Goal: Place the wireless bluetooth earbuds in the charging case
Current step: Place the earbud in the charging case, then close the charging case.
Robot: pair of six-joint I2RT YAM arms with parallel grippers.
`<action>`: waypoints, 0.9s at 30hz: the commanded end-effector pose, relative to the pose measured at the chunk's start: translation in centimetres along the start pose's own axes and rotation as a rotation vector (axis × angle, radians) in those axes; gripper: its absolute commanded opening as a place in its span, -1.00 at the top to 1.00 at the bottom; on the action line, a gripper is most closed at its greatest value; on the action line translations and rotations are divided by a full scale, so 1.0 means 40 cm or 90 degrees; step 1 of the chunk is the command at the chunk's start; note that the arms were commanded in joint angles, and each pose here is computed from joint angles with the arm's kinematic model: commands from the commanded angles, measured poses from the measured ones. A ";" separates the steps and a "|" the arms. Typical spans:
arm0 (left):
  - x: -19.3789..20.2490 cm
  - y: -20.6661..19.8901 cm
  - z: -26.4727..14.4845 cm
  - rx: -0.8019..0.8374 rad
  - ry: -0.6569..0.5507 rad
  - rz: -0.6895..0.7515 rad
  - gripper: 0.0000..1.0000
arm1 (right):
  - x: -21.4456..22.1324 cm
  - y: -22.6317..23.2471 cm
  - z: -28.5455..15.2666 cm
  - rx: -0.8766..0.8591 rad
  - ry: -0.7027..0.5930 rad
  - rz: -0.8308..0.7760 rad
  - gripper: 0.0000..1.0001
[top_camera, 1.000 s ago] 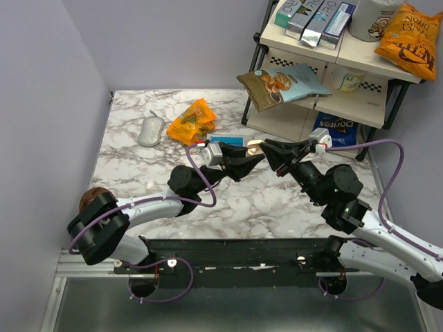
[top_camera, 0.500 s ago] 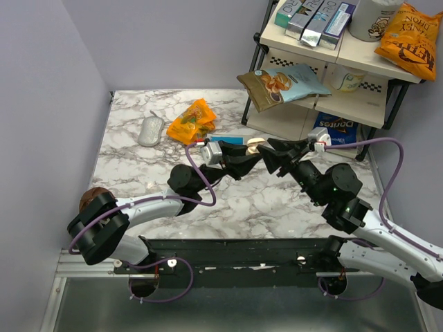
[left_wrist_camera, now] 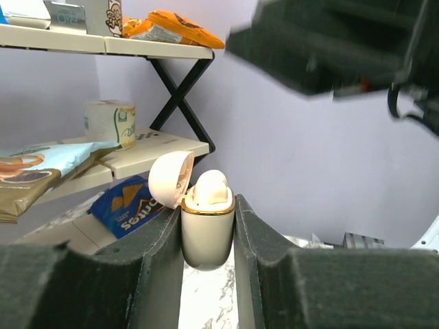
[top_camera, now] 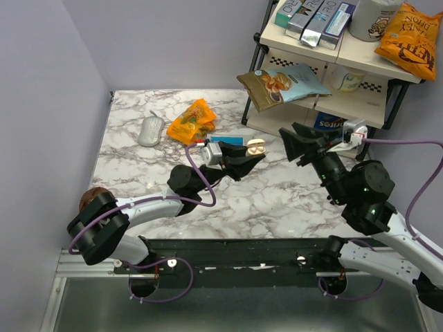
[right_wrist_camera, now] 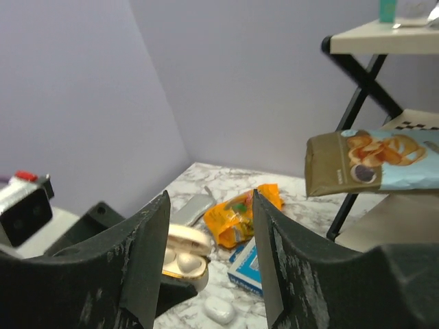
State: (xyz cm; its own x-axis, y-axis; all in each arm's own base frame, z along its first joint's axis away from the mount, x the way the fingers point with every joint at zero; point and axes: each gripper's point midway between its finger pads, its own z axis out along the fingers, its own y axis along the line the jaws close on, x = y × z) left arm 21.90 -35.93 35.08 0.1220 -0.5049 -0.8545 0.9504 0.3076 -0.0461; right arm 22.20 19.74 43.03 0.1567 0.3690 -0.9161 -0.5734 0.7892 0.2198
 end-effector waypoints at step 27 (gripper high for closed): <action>-0.177 -0.138 -0.058 0.157 -0.140 0.069 1.00 | 0.203 0.086 0.016 -0.103 0.374 -0.103 0.59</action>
State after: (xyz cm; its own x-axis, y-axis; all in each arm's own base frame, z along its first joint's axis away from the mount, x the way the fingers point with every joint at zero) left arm 17.41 -34.56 35.32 0.1063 -0.5029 -0.8578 0.9863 0.1628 0.0268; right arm 24.11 25.05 36.62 -0.1873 -0.1115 -0.9760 -0.6189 0.7849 0.0291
